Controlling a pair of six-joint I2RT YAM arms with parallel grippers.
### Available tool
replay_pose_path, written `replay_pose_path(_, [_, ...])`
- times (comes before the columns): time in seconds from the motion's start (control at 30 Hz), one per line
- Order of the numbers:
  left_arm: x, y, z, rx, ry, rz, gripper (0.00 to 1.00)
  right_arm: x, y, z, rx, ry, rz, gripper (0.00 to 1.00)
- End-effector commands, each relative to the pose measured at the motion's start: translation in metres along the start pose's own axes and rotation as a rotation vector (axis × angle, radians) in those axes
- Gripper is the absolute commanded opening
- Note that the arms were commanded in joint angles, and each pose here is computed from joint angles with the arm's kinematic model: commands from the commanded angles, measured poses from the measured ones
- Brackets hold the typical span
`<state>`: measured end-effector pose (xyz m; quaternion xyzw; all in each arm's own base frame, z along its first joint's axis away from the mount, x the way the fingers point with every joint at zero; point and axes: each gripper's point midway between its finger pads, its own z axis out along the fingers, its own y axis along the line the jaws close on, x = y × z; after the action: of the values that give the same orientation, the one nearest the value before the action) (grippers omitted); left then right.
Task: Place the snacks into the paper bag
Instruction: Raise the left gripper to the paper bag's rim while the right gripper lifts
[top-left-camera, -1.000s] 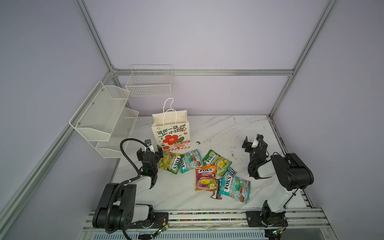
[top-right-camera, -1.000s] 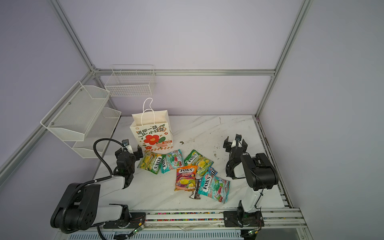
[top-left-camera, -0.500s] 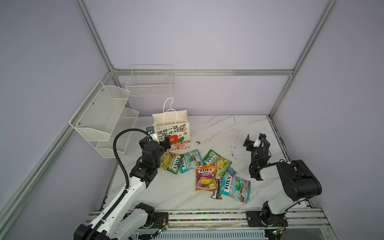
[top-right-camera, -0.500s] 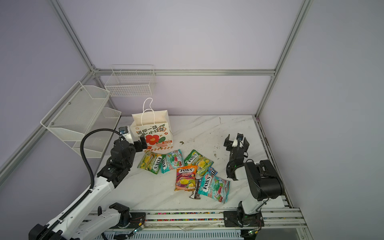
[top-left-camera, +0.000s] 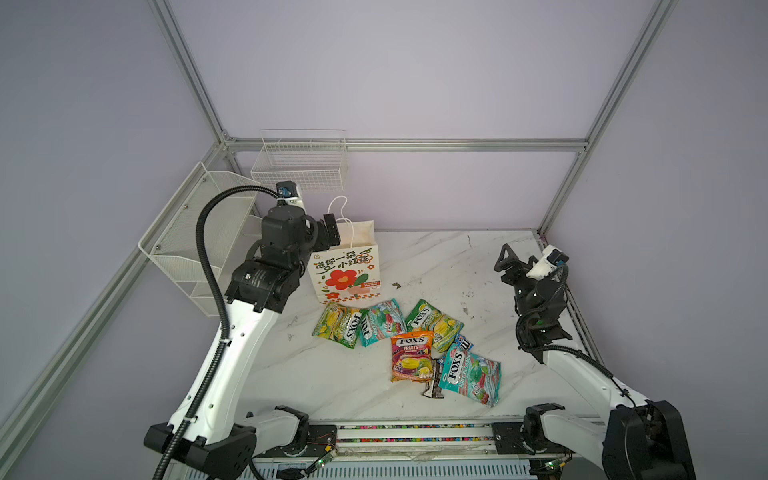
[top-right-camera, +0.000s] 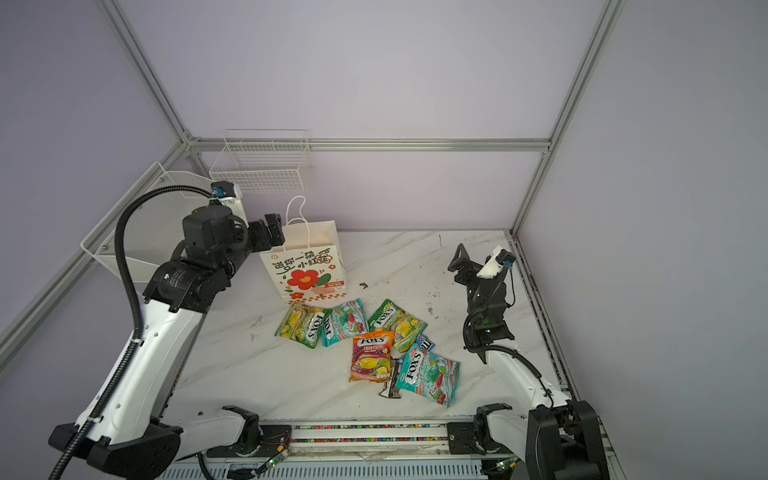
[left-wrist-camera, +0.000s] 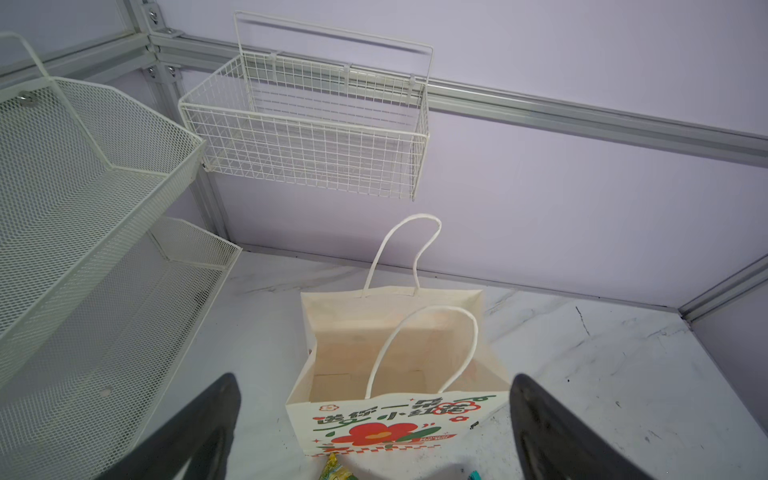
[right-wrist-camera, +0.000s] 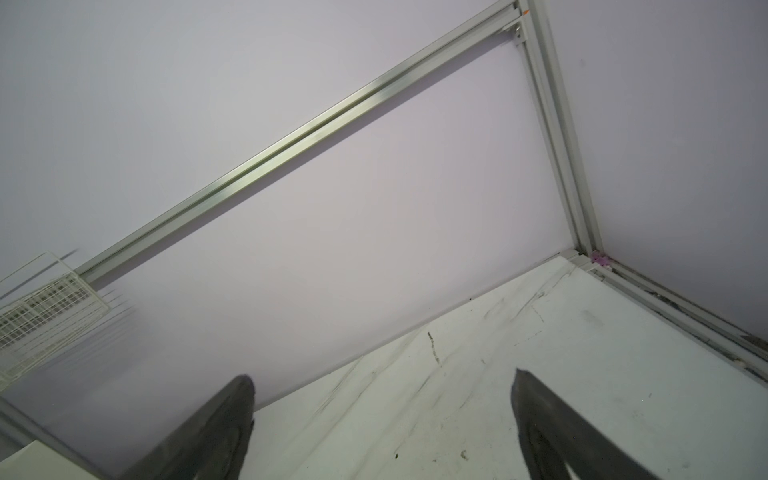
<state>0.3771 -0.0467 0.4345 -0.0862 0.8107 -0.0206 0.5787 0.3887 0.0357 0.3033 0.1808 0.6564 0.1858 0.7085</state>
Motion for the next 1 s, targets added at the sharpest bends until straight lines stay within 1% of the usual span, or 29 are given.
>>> replay_pose_path(0.0, [0.004,0.011,0.008,0.042,0.113,-0.028,1.00,0.023,0.018,-0.001,-0.060,0.198,0.020,0.97])
replay_pose_path(0.07, [0.005,0.024,0.020,0.018,0.138,-0.026,1.00,0.022,0.026,-0.003,-0.088,0.230,0.011,0.97])
replay_pose_path(0.1, [0.016,0.031,0.036,0.000,0.188,-0.028,1.00,0.020,0.031,-0.005,-0.108,0.243,0.008,0.97])
replay_pose_path(0.17, [0.024,0.039,0.047,-0.010,0.227,-0.034,1.00,0.022,0.037,-0.007,-0.131,0.276,0.004,0.97])
replay_pose_path(0.23, [0.033,0.042,0.056,-0.010,0.261,-0.031,1.00,0.024,0.043,-0.008,-0.157,0.302,0.001,0.97])
replay_pose_path(0.3, [0.037,0.046,0.062,-0.022,0.279,-0.025,1.00,0.027,0.048,-0.010,-0.183,0.327,0.002,0.94])
replay_pose_path(0.53, [0.044,0.054,0.083,-0.019,0.338,-0.028,0.98,0.031,0.061,-0.017,-0.264,0.362,0.029,0.88])
replay_pose_path(0.67, [0.046,0.055,0.093,-0.022,0.358,-0.027,0.93,0.031,0.065,-0.022,-0.285,0.365,0.040,0.86])
replay_pose_path(0.77, [0.051,0.053,0.101,-0.013,0.388,-0.023,0.88,0.029,0.067,-0.025,-0.296,0.367,0.041,0.85])
replay_pose_path(0.97, [0.060,0.058,0.110,-0.038,0.418,0.000,0.81,0.032,0.070,-0.028,-0.316,0.379,0.044,0.83])
